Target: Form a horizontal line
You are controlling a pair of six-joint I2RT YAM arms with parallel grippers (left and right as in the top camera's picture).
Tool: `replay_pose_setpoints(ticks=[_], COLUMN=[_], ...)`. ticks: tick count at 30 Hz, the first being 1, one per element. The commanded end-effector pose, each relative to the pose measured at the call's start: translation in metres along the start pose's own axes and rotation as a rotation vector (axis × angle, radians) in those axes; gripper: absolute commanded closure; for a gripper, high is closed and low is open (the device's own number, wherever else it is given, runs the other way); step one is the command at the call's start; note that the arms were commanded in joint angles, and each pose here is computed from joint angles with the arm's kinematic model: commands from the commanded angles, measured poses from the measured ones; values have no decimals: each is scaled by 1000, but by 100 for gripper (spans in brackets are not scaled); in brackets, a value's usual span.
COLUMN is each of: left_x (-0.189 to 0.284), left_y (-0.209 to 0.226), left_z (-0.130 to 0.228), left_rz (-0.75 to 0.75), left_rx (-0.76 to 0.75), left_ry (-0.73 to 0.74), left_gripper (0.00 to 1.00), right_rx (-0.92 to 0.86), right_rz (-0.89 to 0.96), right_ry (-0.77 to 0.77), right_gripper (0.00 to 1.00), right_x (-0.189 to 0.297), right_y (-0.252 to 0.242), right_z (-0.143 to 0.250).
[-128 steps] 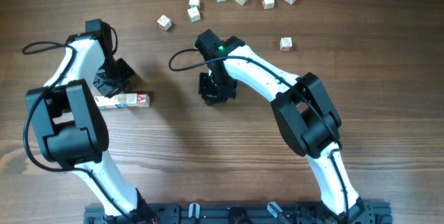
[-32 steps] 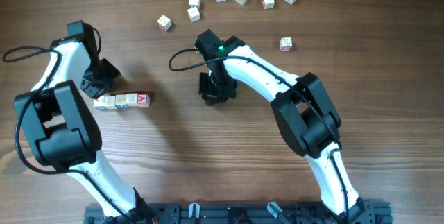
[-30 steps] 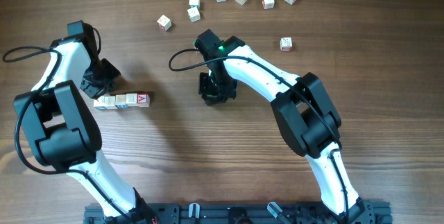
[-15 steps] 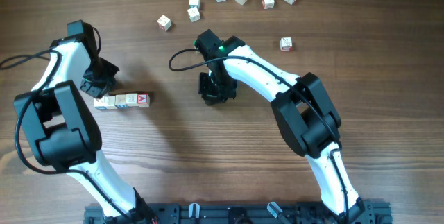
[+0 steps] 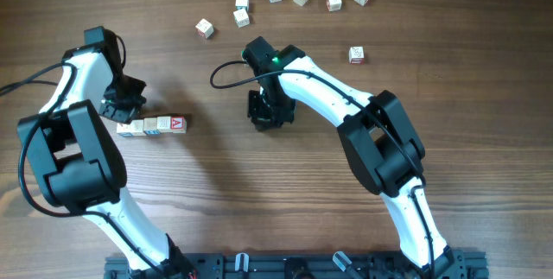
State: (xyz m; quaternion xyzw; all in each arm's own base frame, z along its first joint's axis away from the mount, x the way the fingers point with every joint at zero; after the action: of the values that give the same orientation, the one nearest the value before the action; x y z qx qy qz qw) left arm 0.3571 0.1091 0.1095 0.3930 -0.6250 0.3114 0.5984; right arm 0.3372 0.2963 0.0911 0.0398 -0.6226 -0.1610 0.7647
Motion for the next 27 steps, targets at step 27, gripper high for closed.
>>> replay_pose_setpoints(ticks=[27], left_x=[-5], left_y=[5], left_z=[3], left_rz=[-51], left_rx=[23], left_ry=[14], left_gripper=[96], right_rx=[-3], right_rz=[123], right_ry=[-41], right_gripper=[82], right_x=[-26], right_y=[-19], right_z=[-9])
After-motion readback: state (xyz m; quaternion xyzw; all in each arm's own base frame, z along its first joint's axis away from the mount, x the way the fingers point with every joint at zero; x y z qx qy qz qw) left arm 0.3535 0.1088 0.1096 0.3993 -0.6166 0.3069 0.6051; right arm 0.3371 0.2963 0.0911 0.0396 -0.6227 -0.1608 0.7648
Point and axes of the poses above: each gripper's point midway between its finger pads, its own x axis back along the fingers, its own y axis along the line the jaws close on, z = x × y, the point moved 10 cm from there along x, back along the fingers, and after that the axes turned 10 degrees about -x, right-handed, at the moved point
